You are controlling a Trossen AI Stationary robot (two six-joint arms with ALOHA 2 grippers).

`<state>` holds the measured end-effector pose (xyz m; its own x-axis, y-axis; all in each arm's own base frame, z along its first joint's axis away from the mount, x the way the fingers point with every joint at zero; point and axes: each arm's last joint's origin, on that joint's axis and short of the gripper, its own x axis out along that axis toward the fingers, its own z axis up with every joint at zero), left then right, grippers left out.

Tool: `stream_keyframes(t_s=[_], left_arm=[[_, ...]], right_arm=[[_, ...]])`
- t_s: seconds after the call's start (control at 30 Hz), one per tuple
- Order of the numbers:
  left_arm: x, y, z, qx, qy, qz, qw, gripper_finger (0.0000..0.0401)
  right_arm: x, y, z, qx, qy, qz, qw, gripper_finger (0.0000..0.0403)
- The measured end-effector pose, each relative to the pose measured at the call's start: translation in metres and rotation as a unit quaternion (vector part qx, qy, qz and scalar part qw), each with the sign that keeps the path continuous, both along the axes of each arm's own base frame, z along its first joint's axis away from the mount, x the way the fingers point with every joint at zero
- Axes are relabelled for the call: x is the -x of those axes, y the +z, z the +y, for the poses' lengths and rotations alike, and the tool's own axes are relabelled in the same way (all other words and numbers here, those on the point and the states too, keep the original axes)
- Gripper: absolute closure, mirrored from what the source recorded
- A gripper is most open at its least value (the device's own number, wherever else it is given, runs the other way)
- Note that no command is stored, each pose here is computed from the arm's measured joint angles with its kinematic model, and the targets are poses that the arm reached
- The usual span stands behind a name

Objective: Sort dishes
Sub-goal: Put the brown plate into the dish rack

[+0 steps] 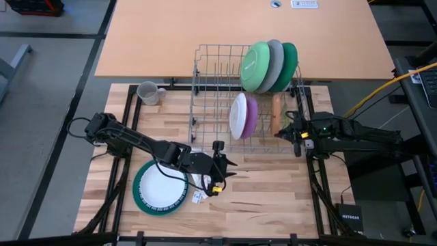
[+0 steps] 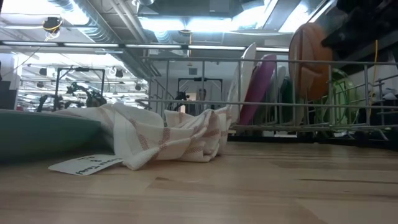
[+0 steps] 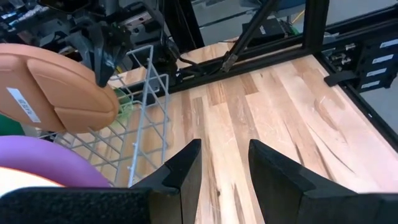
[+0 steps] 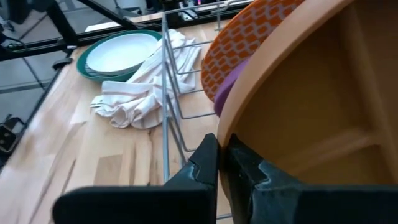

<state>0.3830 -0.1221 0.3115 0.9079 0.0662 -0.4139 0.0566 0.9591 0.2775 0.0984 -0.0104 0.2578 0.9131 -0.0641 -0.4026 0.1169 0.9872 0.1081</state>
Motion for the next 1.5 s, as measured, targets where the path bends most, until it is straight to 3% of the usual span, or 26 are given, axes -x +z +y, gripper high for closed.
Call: stream_keyframes(t_s=[0.73, 1.1, 1.5], left_arm=[[0.005, -0.004, -0.01, -0.006, -0.013, 0.021, 1.0, 0.0278], [0.005, -0.004, -0.01, -0.006, -0.013, 0.022, 1.0, 0.0278], [0.006, -0.004, -0.01, -0.006, -0.013, 0.023, 1.0, 0.0278]], right_arm=[[-0.006, -0.002, -0.002, 0.007, -0.012, 0.017, 1.0, 0.0386], [-0.023, -0.015, -0.004, 0.02, -0.011, 0.086, 0.996, 0.0309], [-0.024, -0.015, -0.004, 0.019, -0.008, 0.087, 0.996, 0.0302]])
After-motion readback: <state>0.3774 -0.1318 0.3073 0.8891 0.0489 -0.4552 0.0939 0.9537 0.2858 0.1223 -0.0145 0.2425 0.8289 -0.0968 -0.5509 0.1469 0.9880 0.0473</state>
